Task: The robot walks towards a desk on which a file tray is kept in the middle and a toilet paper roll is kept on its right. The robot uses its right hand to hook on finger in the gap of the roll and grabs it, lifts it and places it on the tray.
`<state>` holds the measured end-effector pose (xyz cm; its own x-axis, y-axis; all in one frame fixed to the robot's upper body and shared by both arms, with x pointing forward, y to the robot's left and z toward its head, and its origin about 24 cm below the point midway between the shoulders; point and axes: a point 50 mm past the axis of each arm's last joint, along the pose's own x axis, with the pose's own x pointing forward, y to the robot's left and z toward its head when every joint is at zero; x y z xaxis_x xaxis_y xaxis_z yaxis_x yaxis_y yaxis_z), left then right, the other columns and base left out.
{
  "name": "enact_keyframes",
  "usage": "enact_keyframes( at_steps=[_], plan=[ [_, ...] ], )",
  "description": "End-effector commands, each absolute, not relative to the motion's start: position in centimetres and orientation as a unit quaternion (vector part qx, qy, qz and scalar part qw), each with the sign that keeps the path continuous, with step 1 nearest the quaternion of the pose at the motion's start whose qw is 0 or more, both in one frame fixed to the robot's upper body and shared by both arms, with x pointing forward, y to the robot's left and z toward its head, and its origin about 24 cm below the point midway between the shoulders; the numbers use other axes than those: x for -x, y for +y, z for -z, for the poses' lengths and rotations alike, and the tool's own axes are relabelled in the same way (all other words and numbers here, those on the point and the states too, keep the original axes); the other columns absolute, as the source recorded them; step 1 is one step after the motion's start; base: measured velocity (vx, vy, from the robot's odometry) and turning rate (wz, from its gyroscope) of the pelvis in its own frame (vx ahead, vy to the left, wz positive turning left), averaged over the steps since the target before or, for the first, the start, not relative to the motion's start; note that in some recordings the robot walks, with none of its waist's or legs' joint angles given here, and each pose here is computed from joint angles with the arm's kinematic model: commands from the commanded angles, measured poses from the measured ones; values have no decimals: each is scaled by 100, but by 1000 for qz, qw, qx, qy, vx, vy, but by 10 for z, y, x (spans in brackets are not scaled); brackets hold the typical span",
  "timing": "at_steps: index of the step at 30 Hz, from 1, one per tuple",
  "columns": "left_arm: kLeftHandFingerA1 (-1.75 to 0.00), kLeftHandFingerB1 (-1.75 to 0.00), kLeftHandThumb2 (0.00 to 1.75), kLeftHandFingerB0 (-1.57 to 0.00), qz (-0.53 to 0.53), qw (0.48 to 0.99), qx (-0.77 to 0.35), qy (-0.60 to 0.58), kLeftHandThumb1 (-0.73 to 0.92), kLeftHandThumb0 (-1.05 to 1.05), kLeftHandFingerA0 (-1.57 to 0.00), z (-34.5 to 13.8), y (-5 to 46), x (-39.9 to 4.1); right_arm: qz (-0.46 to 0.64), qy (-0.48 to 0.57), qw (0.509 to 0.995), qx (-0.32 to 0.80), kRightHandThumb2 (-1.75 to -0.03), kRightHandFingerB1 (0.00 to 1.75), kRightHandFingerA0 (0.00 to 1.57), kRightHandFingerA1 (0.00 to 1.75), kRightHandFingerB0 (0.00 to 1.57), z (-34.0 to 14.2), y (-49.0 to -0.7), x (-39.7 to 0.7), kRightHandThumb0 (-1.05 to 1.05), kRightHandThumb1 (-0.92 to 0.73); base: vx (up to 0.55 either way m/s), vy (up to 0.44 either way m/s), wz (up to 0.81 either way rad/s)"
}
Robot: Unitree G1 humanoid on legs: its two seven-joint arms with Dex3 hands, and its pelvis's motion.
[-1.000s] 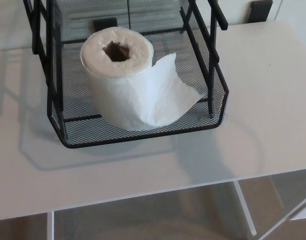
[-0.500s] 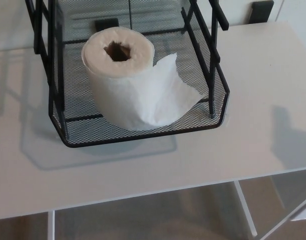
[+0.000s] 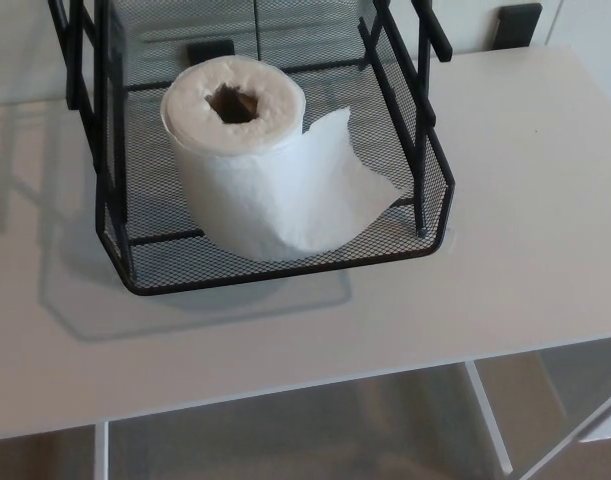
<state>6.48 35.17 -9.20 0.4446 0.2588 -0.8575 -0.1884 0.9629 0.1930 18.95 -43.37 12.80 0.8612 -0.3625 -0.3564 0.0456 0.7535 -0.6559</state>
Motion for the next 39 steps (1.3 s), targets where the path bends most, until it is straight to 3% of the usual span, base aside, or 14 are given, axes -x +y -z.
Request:
enact_keyframes(
  at_steps=[1,39],
  plan=[
    [-45,-39,75,-27,-175,855,-91,479,92,-66,-32,78,375,-58,581,246,741,230,-78,50,25,126,0,-43,-470,-49,-34,-77,0,0,0],
    [-45,-39,75,-27,-176,862,-87,468,92,-66,-32,77,373,-69,597,226,733,235,-78,50,25,126,0,-44,-472,-59,-34,-77,0,0,0]
  ],
)
